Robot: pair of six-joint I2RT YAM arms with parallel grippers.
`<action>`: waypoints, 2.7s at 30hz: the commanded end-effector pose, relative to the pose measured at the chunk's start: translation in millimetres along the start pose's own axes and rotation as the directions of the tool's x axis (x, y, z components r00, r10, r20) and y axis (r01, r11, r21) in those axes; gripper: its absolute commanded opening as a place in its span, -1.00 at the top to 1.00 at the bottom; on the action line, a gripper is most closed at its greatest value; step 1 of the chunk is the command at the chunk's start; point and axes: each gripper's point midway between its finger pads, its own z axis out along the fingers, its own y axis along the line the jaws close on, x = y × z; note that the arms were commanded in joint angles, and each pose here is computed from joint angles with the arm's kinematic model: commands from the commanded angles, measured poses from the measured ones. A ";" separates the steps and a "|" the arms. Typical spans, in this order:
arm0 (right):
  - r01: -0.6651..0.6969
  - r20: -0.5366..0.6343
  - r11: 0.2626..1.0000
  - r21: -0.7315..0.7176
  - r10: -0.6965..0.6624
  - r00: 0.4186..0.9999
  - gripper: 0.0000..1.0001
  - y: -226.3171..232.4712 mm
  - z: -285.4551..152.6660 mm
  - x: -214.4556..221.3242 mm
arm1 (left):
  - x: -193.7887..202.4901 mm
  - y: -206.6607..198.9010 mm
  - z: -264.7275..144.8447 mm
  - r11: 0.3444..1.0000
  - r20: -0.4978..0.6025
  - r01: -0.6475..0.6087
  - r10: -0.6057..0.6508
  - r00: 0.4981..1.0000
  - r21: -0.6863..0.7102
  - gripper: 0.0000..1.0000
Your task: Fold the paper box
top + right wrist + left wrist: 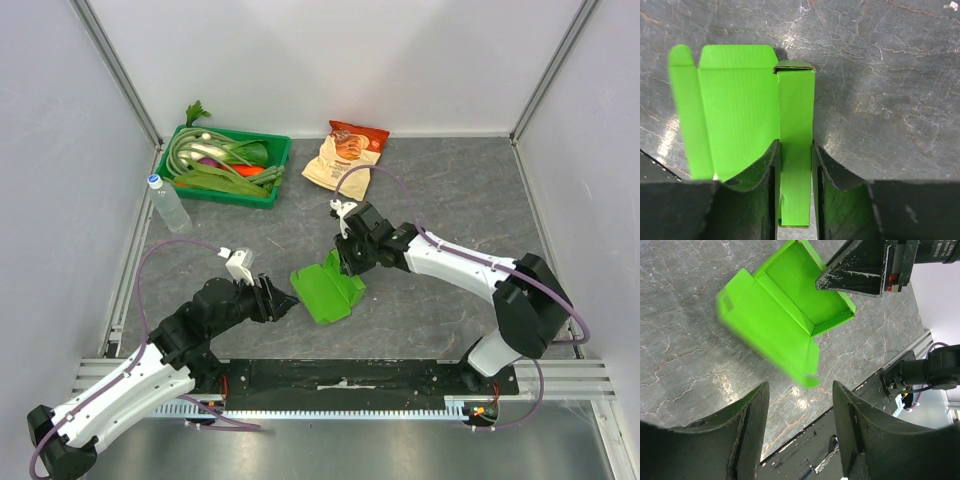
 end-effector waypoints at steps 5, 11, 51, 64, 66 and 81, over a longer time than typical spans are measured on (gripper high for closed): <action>-0.124 0.101 0.992 -0.035 0.127 0.987 0.67 -3.4 -15.2 -21.4 | -17.4 -18.3 -6.7 0.999 0.035 0.027 -0.028 0.999 0.045 -0.21; -0.377 0.184 0.922 -0.093 0.388 0.903 0.73 -39.0 -19.1 -21.9 | -34.5 1.5 -7.5 0.995 0.134 0.074 -0.064 0.989 -0.071 -0.24; -0.338 0.367 0.941 -0.018 0.321 0.873 -0.83 -112.0 -51.4 -7.6 | -42.5 196.1 41.8 0.542 -0.150 -0.016 -0.204 0.968 -0.840 -0.59; -0.317 0.378 0.948 -0.025 0.302 0.875 -0.83 -110.2 -54.8 -13.3 | -1.6 191.0 25.0 0.525 -0.138 0.058 -0.326 0.935 -0.849 0.09; -0.316 0.380 0.948 -0.025 0.302 0.875 -0.83 -110.0 -55.6 -13.0 | -3.8 185.4 19.3 0.529 -0.152 0.031 -0.298 0.942 -0.848 -0.20; -0.324 0.392 0.944 -0.053 0.318 0.863 -0.83 -104.6 -60.6 -8.5 | 24.8 176.5 21.5 0.558 -0.268 -0.066 -0.289 0.919 -0.827 -0.42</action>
